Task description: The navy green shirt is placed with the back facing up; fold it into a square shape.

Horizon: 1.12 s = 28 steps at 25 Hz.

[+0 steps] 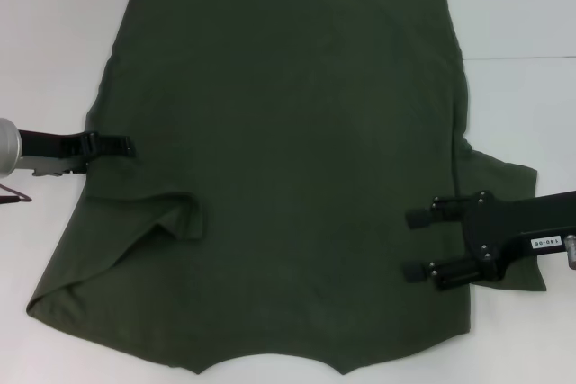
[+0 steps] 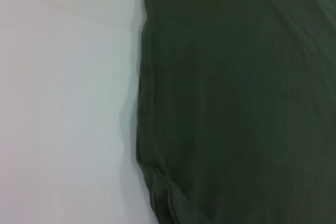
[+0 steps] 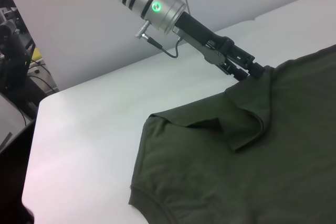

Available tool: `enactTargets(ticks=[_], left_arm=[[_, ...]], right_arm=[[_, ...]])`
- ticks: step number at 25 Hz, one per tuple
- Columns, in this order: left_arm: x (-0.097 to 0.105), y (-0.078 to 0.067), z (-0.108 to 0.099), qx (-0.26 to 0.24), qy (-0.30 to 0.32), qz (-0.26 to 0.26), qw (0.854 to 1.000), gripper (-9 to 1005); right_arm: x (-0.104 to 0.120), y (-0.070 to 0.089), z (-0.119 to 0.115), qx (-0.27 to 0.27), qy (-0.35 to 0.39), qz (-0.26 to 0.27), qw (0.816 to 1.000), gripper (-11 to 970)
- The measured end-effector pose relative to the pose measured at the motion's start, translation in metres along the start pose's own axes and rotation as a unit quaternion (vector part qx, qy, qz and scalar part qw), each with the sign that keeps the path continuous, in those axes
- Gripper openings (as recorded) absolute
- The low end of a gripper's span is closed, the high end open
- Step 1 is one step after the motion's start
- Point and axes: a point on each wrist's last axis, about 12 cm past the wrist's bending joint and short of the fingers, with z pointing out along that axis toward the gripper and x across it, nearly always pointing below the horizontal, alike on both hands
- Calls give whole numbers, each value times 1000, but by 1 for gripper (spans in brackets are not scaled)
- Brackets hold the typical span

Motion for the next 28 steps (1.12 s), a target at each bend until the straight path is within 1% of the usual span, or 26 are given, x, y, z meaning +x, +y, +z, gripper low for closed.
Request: enactTargets(ticks=[5,13,16,19,22,28], left_arm=[[0,-1,0,3,1,-1,1000,926],[-2,-21,7,42,17,-7,999,925],[-2,-28,11,50,20,-11,998,924],[-2,-32,14,48,18,-8,999,923],[-4,-32,13,44,18,-5,999,923],[-2,-18,6,26,21,-18,999,921]], right_arm=[[1,0,0,1,0,1,1000,910],[1,0,0,2,0,0,1000,909],[2,1,-1,3,0,2,1000,908],[3,1,-1,3,0,2,1000,908],[3,1,-1,3,0,3,1000,907],[3,1,-2,2,1,5,1000,906]])
